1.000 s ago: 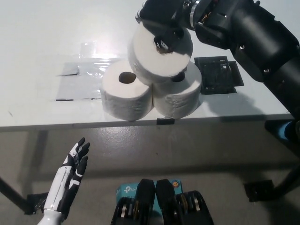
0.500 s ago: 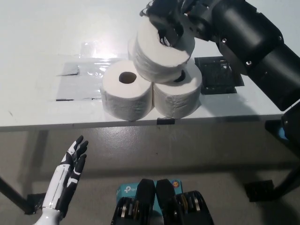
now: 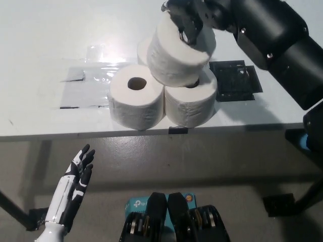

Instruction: A few rolls of toilet paper are kept infront of the robot and the robot uses its right hand to lift one of the rolls and and places it on top of the other rolls to stack it.

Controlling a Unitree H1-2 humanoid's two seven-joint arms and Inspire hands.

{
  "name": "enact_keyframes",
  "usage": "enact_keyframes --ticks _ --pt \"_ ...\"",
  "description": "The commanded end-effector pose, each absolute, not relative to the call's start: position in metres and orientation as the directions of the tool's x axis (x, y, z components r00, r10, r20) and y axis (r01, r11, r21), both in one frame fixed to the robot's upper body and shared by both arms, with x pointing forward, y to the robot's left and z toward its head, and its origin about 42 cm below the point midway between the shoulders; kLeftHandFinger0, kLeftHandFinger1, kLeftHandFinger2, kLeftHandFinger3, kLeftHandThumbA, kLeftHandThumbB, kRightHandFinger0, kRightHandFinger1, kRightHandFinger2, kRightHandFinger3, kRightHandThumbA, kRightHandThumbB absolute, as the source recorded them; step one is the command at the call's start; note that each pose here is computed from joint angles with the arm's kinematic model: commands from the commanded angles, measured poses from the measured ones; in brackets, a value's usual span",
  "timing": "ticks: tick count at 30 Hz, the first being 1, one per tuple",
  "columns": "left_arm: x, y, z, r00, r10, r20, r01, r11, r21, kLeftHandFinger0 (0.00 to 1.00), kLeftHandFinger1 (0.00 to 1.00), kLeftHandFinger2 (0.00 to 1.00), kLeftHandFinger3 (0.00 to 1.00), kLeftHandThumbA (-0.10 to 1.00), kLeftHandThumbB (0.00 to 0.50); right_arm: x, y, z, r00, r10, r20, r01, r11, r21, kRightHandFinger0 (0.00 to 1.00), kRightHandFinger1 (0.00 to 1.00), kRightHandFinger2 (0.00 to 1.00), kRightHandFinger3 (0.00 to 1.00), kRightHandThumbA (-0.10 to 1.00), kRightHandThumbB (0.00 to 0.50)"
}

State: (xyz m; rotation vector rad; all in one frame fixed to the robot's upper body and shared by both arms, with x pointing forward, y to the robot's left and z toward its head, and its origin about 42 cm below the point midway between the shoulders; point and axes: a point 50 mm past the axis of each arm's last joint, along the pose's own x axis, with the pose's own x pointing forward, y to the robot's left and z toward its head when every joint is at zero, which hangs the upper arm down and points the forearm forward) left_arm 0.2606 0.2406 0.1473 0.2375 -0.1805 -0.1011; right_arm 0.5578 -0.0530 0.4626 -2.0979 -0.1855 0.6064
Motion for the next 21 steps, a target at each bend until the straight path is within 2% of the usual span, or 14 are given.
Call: enact_keyframes --ticks 1,2,5,10,12,17,19,21 --pt "0.262 0.244 0.162 0.962 -0.141 0.233 0.073 0.958 0.278 1.0 1.0 1.0 1.0 0.88 0.291 0.546 -0.033 0.534 0.881 0.405 -0.245 -0.028 -0.473 -0.881 1.0 1.0 1.0 1.0 0.5 0.5" --pt "0.262 0.243 0.162 0.962 -0.143 0.232 0.075 0.957 0.279 1.0 1.0 1.0 1.0 0.88 0.305 0.545 -0.033 0.537 0.881 0.407 -0.242 -0.028 -0.465 -0.885 1.0 1.0 1.0 1.0 0.49 0.5" --pt "0.263 0.241 0.163 0.961 -0.15 0.232 0.085 0.96 0.267 1.0 1.0 1.0 1.0 0.82 0.303 0.543 -0.027 0.549 0.879 0.419 -0.227 -0.006 -0.466 -0.885 1.0 1.0 1.0 1.0 0.55 0.5" --pt "0.265 0.242 0.165 0.959 -0.159 0.233 0.092 0.957 0.274 1.0 1.0 1.0 1.0 0.81 0.29 0.54 -0.019 0.567 0.861 0.459 -0.22 -0.019 -0.403 -0.915 1.0 1.0 1.0 1.0 0.56 0.5" --pt "0.265 0.241 0.166 0.959 -0.162 0.231 0.094 0.956 0.278 1.0 1.0 1.0 1.0 0.81 0.318 0.539 -0.017 0.57 0.861 0.457 -0.224 -0.03 -0.394 -0.919 1.0 1.0 1.0 1.0 0.56 0.5" --pt "0.266 0.239 0.167 0.959 -0.166 0.23 0.104 0.96 0.259 1.0 1.0 1.0 1.0 0.8 0.347 0.537 -0.02 0.576 0.859 0.459 -0.229 -0.06 -0.355 -0.933 1.0 1.0 1.0 1.0 0.52 0.5" --pt "0.267 0.238 0.166 0.957 -0.168 0.235 0.104 0.959 0.263 1.0 1.0 1.0 1.0 0.79 0.338 0.534 -0.028 0.593 0.864 0.462 -0.202 -0.04 -0.336 -0.941 1.0 1.0 1.0 1.0 0.6 0.5" --pt "0.267 0.237 0.166 0.956 -0.165 0.242 0.095 0.956 0.278 1.0 1.0 1.0 1.0 0.8 0.341 0.527 -0.044 0.617 0.865 0.487 -0.122 -0.005 -0.234 -0.972 1.0 1.0 1.0 1.0 0.71 0.5"
